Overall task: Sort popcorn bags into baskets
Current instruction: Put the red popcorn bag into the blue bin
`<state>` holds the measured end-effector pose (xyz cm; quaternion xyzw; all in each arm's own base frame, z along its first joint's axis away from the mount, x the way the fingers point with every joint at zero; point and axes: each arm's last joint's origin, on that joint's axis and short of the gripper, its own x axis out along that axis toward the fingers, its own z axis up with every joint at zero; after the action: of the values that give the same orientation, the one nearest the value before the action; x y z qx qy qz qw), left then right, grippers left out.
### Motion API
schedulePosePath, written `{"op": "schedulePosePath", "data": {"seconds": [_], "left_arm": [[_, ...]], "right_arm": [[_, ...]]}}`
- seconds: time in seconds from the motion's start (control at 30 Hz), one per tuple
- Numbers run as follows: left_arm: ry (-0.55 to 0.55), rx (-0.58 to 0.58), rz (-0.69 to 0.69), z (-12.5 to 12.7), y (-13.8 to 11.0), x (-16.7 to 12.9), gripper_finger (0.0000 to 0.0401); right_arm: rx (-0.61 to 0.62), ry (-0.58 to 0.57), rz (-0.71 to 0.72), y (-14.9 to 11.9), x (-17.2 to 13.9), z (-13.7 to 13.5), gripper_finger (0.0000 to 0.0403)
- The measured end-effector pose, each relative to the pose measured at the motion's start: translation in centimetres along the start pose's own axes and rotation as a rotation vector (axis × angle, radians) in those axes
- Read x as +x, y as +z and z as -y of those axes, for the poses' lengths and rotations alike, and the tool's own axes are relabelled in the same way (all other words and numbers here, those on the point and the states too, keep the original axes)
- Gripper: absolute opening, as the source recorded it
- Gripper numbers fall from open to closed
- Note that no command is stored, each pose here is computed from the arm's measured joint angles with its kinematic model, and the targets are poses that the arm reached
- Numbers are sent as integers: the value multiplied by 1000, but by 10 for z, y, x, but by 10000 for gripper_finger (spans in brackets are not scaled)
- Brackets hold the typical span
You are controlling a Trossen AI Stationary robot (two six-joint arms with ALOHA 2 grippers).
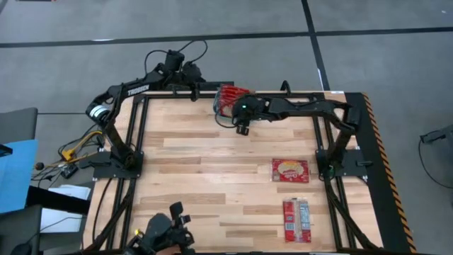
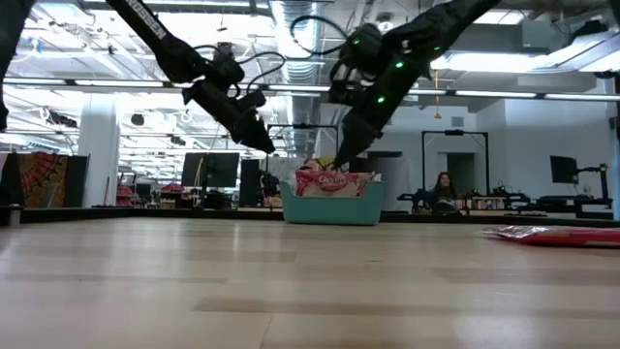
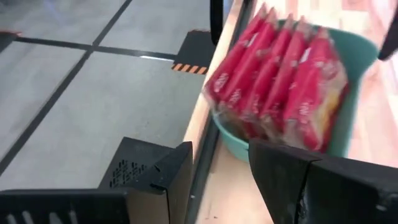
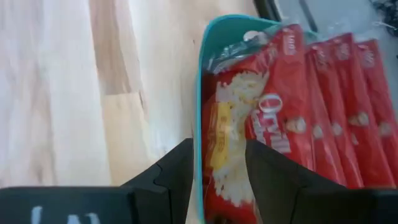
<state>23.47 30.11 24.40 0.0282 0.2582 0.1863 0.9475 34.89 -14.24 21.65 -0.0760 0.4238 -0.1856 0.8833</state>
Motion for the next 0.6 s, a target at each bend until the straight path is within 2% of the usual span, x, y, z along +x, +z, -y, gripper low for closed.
{"op": "schedulePosePath", "data": {"seconds": [0.13, 0.23, 0.37, 0.47, 0.6], "left_arm": [[-17, -7, 13, 20, -1, -15, 148], [-40, 20, 65, 44, -1, -25, 148], [-120, 41, 131, 89, -10, -26, 148], [-190, 60, 187, 124, -12, -23, 148], [-276, 58, 252, 173, -10, -19, 148]], "right_arm": [[68, -7, 19, -24, -21, -2, 168], [121, -7, 51, -42, -39, -10, 163], [200, 22, 74, -62, -64, -23, 163], [244, 39, 35, -73, -86, -32, 165], [285, 85, -85, -89, -115, -48, 167]]}}
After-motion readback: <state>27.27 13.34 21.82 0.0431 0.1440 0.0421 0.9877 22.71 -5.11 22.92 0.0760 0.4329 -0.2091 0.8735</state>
